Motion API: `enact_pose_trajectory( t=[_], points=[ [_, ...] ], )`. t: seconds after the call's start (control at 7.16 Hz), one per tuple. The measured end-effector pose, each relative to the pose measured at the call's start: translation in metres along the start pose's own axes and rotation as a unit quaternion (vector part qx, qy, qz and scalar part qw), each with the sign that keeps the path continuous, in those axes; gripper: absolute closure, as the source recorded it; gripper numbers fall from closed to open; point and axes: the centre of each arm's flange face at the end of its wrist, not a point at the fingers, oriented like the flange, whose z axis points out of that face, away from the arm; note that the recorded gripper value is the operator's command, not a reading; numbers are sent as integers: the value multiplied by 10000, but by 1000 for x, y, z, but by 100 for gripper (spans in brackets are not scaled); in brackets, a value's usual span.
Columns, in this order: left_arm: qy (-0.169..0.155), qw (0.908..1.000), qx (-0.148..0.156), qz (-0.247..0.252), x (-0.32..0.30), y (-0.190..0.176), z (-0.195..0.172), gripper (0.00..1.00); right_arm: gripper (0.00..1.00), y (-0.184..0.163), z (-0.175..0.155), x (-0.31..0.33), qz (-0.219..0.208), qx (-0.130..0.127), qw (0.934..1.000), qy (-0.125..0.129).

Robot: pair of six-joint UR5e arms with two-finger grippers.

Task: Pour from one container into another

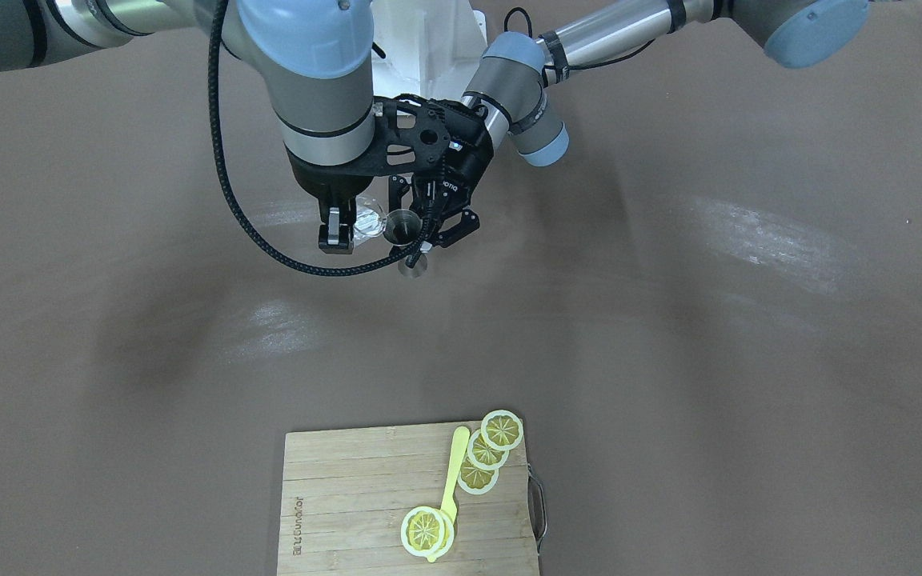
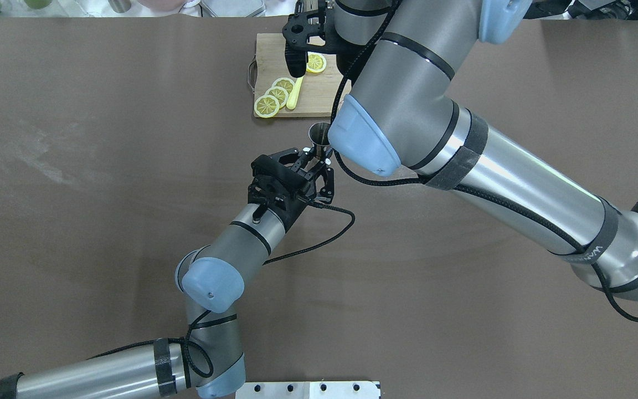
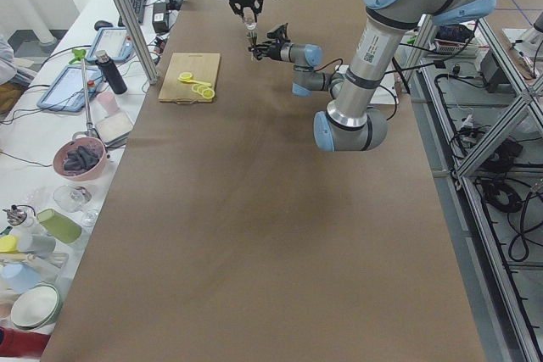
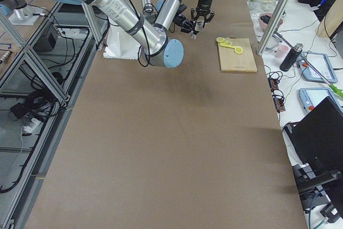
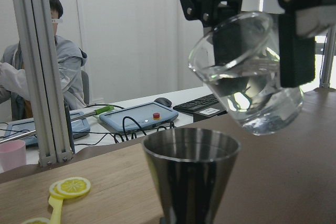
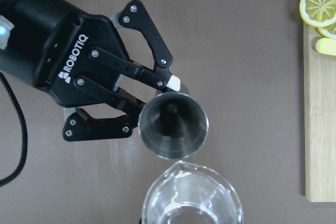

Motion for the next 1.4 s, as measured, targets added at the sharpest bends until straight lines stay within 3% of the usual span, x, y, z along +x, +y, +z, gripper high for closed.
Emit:
enact_pose_trajectory(
  t=[1.4],
  points=[
    [2, 10000, 6, -5, 0, -1, 0, 100, 100, -31, 9, -7, -190, -761, 9968, -159]
  ],
)
